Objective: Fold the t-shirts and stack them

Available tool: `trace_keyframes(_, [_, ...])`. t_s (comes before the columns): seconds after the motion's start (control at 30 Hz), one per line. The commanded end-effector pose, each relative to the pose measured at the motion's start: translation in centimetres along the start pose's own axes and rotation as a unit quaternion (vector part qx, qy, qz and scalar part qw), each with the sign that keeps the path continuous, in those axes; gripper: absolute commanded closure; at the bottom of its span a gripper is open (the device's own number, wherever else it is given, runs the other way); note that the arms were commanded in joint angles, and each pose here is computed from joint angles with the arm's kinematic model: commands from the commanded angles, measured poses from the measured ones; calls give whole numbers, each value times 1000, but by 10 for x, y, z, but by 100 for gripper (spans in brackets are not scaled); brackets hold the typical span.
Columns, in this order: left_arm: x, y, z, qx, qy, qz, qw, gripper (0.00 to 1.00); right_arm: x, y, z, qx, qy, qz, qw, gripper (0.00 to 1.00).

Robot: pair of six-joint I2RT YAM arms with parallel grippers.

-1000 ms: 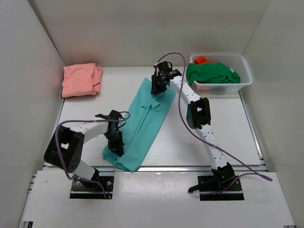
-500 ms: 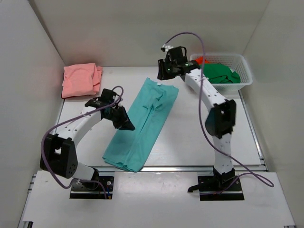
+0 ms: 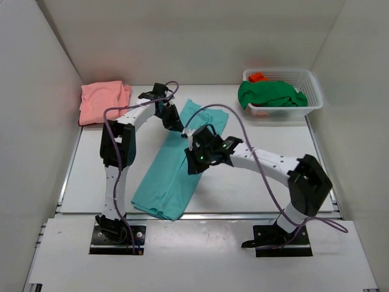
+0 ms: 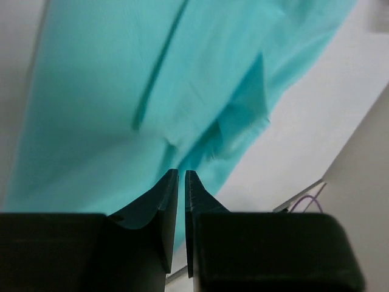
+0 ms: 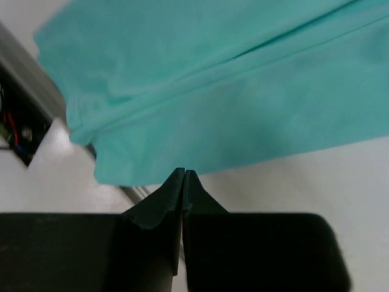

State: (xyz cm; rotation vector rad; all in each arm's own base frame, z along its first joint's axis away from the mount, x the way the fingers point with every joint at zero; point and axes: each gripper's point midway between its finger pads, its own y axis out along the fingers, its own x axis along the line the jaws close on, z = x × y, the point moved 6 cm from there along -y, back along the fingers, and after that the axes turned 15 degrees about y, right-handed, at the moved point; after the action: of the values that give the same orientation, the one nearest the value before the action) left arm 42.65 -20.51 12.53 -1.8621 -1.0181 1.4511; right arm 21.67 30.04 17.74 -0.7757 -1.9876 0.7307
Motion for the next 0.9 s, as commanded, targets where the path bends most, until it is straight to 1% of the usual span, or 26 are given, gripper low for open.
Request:
trace_keyframes(0.0, [4,15,-15,8,25,-10,1000,80,27,25,16,23,6,-89,996,100])
trace_keyframes(0.03, [3,15,-22,1,28,-8,1000,80,27,36,26,45,12,-92,995,100])
trace_keyframes(0.07, [11,26,-21,11,22,-11,1000,80,31,43,31,55,6,-106,993,100])
trace_keyframes(0.13, [17,34,-26,9,20,-18,1000,80,34,62,47,87,-1,-104,991,100])
trace_keyframes(0.17, [21,41,-23,18,20,-23,999,80,39,66,46,86,-9,-105,991,100])
trace_keyframes(0.23, [30,48,-30,12,11,-37,999,80,34,85,60,112,-7,-74,991,100])
trace_keyframes(0.27, [36,53,-29,19,5,-42,999,80,26,92,64,119,1,-49,992,100])
trace_keyframes(0.3, [41,53,-34,12,-1,-52,999,80,18,99,68,127,9,-22,992,100])
trace_keyframes(0.33, [48,54,-36,12,-12,-59,998,80,5,99,70,128,15,24,991,100])
trace_keyframes(0.37, [51,52,-41,3,-16,-64,998,79,-1,102,77,141,18,46,989,100])
trace_keyframes(0.4, [53,56,-41,6,-23,-67,997,80,-16,99,81,151,26,83,985,100])
trace_keyframes(0.43, [63,54,-45,7,-41,-66,997,79,-28,98,82,157,28,103,982,100])
trace_keyframes(0.47, [67,48,-55,-6,-48,-63,997,80,-39,94,79,157,31,114,980,100])
trace_keyframes(0.53, [75,50,-62,-6,-68,-65,996,80,-58,89,79,161,38,131,978,100])
trace_keyframes(0.57, [73,44,-70,-18,-66,-68,995,80,-67,83,70,151,38,139,978,100])
trace_keyframes(0.6, [75,40,-75,-23,-68,-75,995,80,-74,78,62,144,32,144,978,100])
trace_keyframes(0.63, [83,42,-74,-20,-74,-88,993,80,-82,73,61,150,19,153,977,100])
trace_keyframes(0.77, [85,33,-80,-35,-78,-85,993,80,-110,62,40,149,10,166,975,100])
trace_keyframes(0.8, [91,34,-80,-37,-85,-86,992,80,-114,61,34,145,1,164,976,100])
trace_keyframes(0.87, [85,34,-82,-44,-82,-78,993,80,-114,60,29,147,-3,148,978,100])
